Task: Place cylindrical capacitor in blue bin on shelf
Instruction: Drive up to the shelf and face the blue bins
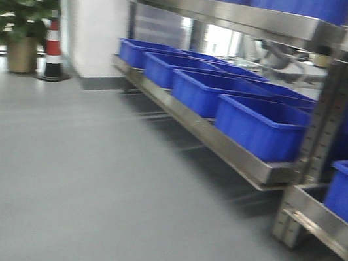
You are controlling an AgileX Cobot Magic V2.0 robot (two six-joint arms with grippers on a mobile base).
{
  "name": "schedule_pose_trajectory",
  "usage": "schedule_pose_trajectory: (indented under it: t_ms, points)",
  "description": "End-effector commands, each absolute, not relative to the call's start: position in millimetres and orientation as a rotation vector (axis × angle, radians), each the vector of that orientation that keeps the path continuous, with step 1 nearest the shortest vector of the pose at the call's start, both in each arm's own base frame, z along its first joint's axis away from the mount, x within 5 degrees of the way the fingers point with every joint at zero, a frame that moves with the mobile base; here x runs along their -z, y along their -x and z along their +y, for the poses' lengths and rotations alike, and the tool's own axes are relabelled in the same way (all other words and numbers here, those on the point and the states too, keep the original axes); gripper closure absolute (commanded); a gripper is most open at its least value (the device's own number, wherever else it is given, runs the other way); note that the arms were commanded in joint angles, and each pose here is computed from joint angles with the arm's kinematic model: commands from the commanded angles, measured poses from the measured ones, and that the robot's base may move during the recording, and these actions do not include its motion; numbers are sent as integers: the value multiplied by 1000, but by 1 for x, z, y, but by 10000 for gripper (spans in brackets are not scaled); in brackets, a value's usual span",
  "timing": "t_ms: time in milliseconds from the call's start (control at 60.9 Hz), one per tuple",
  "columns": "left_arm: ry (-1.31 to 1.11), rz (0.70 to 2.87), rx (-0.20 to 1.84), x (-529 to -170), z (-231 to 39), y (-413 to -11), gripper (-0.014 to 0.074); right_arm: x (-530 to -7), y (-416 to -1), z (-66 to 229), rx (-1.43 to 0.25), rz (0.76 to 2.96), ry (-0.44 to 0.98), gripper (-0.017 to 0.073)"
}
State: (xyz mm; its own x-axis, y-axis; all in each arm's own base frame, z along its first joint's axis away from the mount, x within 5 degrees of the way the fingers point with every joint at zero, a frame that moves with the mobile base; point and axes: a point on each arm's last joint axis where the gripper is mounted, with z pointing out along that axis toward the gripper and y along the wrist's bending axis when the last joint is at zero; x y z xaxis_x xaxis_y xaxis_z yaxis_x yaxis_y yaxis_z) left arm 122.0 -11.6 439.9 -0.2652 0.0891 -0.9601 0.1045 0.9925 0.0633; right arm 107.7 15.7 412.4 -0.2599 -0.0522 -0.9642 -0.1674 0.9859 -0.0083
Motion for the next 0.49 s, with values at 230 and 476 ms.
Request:
schedule_pose_trajectory:
  t_ms: [230, 476]
  points:
    - [-145, 1818, 22, -443, -13, -121, 705, -416, -107, 16, -104, 1789, 162, 721]
    - [-145, 1818, 22, -443, -13, -121, 705, -416, -107, 16, -104, 1789, 162, 721]
